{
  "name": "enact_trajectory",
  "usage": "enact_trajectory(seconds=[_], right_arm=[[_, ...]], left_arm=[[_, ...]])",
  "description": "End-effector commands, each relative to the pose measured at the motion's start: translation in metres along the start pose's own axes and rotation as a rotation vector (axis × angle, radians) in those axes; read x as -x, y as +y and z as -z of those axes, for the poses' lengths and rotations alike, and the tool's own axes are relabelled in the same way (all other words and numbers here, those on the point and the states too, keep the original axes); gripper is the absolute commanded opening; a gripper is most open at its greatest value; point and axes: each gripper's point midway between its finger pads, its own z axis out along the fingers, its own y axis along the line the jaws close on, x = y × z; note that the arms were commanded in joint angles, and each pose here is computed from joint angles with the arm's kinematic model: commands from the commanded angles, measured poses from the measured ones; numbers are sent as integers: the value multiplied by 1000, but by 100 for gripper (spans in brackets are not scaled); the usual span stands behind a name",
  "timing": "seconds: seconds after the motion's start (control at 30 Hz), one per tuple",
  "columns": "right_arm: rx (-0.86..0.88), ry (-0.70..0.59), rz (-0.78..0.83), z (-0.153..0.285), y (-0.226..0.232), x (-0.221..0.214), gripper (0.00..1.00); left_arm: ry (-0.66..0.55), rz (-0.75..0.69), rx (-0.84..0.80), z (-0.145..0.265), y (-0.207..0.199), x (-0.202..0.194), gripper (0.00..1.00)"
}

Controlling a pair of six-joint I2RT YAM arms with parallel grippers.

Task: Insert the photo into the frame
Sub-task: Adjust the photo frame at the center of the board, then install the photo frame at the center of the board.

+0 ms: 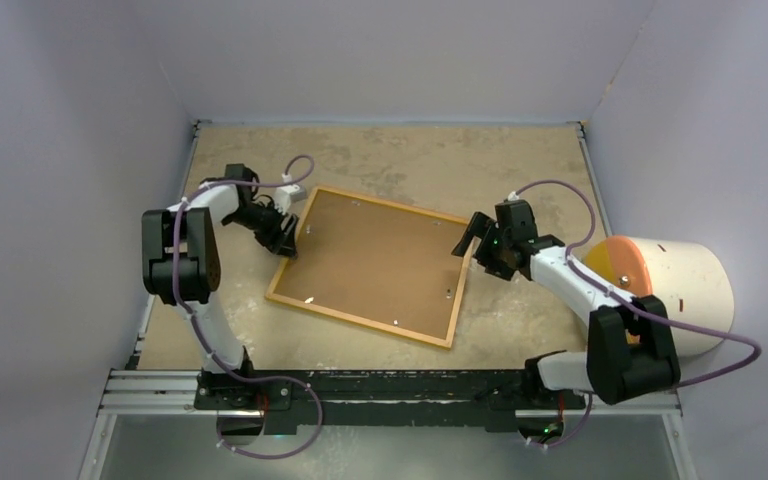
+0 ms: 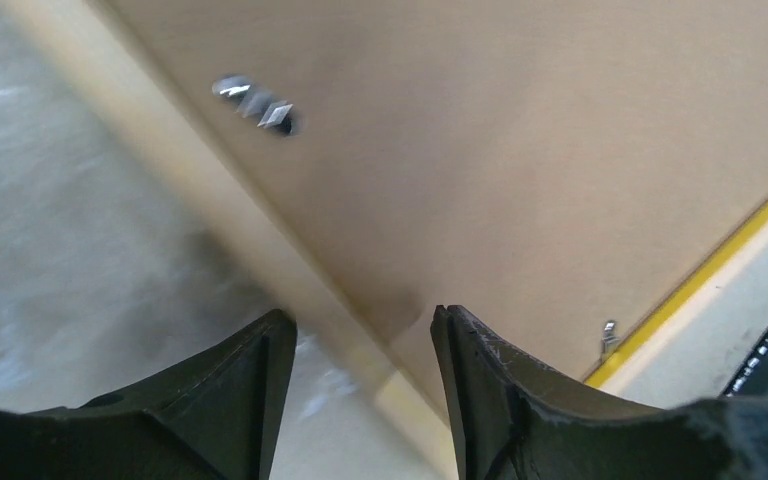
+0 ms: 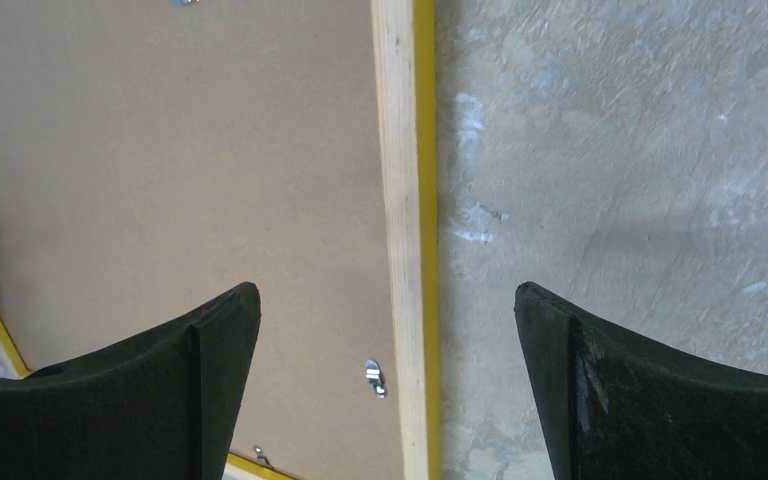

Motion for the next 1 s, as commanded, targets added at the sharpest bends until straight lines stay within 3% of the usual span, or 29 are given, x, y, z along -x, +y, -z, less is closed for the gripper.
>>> enact_trajectory(seconds=[0.0,0.23,0.4,0.5,0.6,0.67,0.8,0.97], right_arm=[[50,-39,-7,-4,19,33,99],[63,-102,15,-5,43,77,99],[162,-133,76,-7,88,99,94],[272,-80,145,-13,144,74,92],[403,9,200,-25,198,36,87],[459,67,235,-34,227,9,85],[565,150,294,-49,279,-34,81],[632,233,318,-65,312,-70,78]], left_arm=[[31,-44,-114,-16,-42,-12,57],[21,-78,-285,-6,-86,-23,57],[-8,-67,-315,4,-86,-22,58],[-76,-7,-292,17,-62,-8,55],[-145,85,-278,21,-34,5,38],[-153,134,-314,13,-31,7,32],[-158,166,-393,-1,-42,7,33],[-134,156,-398,-15,-50,2,36]])
